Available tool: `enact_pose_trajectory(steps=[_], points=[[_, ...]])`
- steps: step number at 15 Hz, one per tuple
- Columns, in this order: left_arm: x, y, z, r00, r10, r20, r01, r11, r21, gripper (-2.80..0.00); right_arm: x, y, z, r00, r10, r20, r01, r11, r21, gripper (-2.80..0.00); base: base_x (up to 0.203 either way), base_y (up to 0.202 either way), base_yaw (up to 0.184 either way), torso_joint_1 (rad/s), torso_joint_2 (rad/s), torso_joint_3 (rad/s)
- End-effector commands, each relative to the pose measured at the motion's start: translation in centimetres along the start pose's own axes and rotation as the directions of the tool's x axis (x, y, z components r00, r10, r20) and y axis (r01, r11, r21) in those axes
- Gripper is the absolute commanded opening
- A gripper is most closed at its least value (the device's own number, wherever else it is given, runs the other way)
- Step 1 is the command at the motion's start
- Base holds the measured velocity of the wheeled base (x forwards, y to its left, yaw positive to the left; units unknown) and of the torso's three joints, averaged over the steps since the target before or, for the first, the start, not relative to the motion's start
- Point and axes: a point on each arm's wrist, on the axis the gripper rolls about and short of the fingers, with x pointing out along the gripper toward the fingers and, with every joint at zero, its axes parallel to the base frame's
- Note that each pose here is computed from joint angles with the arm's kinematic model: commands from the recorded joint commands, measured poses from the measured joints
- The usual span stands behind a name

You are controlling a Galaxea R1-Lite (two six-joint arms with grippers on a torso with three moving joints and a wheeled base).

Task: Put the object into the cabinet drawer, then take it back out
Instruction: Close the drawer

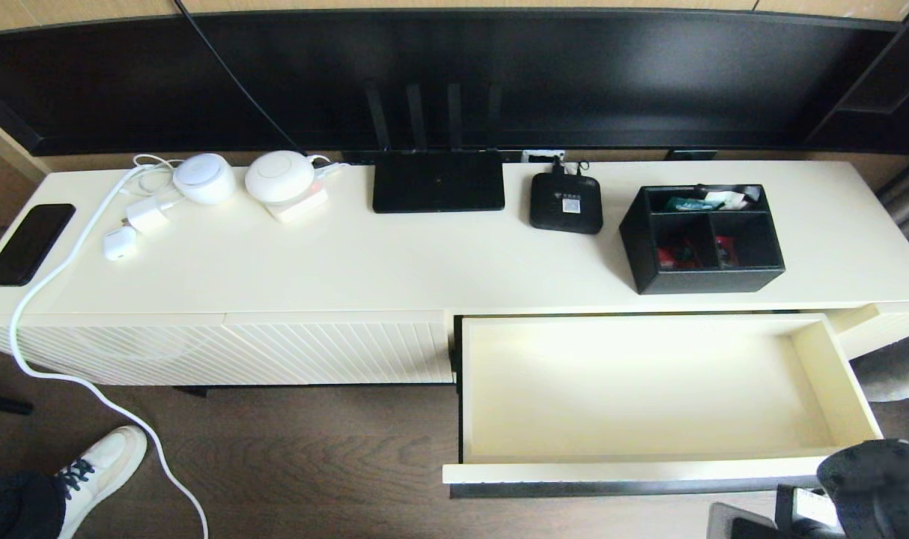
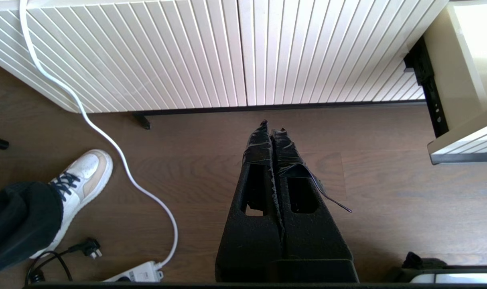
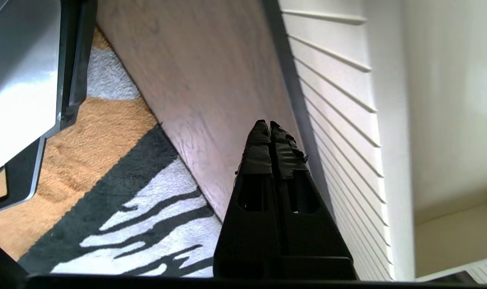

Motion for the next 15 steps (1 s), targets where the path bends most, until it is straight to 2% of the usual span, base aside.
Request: enact_pose_trajectory(steps=[1,6,10,12,15], points=[[0.0,0.0,0.0,1.000,0.000,0.000,0.000,1.000,0.000,-2.80,1.5,0.5,-0.1,0.998,0.039,-0.050,-0.040,0.999,-0.015,-2.80,0.000,0.000,0.000,0.000,0.00,0.000],[0.0,0.0,0.0,1.000,0.000,-0.002,0.000,1.000,0.000,-2.80,5.3,0.0,0.9,0.999,-0.034,-0.009,0.035,0.999,0.030,-2.80,0.000,0.000,0.000,0.000,0.00,0.000],[0.0,0.0,0.0,1.000,0.000,-0.001,0.000,1.000,0.000,-2.80,7.0,-1.4,1.5,0.989,-0.150,0.018,0.148,0.985,0.084,-2.80,0.000,0.000,0.000,0.000,0.00,0.000],[0.0,0.0,0.0,1.000,0.000,-0.001,0.000,1.000,0.000,-2.80,7.7,-2.3,2.2,0.974,-0.220,0.060,0.212,0.970,0.116,-2.80,0.000,0.000,0.000,0.000,0.00,0.000],[0.0,0.0,0.0,1.000,0.000,-0.002,0.000,1.000,0.000,-2.80,8.4,-4.1,3.9,0.926,-0.351,0.142,0.327,0.930,0.170,-2.80,0.000,0.000,0.000,0.000,0.00,0.000]])
